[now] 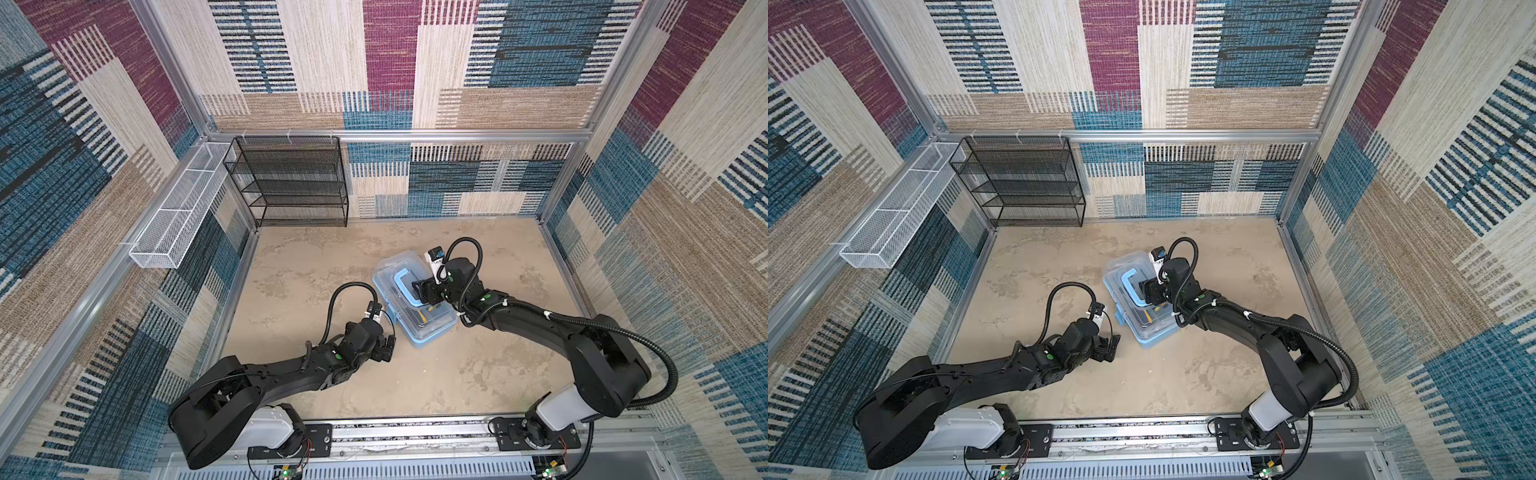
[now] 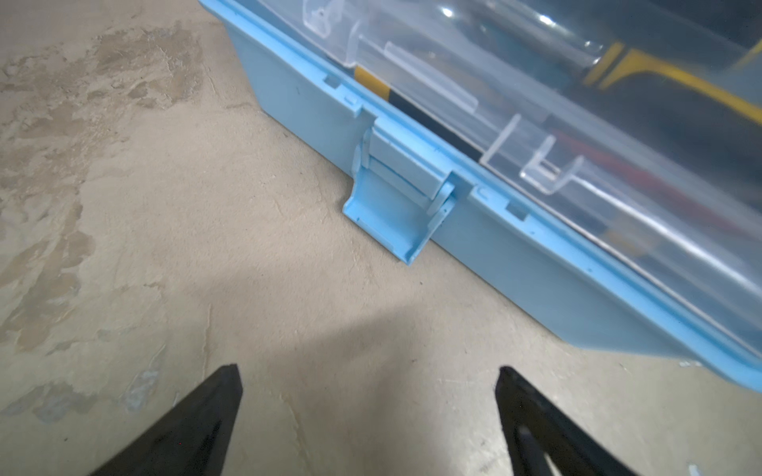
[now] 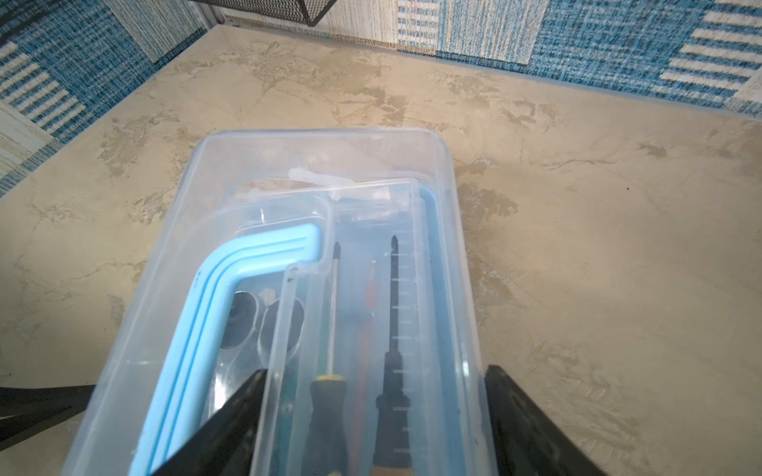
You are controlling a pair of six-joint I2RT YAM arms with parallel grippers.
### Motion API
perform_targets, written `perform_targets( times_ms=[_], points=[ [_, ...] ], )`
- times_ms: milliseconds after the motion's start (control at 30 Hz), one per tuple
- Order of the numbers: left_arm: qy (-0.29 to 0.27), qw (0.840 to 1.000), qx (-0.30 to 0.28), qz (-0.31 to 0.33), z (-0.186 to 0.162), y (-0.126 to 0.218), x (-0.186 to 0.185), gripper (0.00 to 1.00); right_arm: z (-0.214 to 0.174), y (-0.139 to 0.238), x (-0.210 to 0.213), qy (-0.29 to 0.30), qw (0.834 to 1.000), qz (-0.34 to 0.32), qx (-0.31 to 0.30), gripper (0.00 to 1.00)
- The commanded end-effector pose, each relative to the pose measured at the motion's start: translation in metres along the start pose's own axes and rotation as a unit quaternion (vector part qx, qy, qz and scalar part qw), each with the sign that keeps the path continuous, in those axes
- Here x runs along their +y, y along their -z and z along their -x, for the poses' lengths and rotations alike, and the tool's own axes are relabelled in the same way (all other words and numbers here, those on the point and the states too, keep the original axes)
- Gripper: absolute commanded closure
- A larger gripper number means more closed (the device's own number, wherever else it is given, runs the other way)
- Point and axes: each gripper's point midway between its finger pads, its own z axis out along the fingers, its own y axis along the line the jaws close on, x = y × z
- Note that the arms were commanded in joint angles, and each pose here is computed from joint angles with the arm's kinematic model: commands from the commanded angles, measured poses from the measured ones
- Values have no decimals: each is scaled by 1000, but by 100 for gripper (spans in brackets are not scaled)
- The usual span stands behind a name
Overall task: Pack the tool kit
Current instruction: 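Move the left gripper down to the blue latch flap on the box side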
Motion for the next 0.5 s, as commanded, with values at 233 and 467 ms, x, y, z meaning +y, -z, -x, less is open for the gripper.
perform_targets(
  times_ms=[233,467],
  points=[
    [0,999,-42,1,8,-2,1,8,-50,3,-13,-44,991,-61,113,18],
    [-8,997,-76,-10,12,-2,-1,12,-23,16,-7,-38,995,-49,79,13]
  ],
)
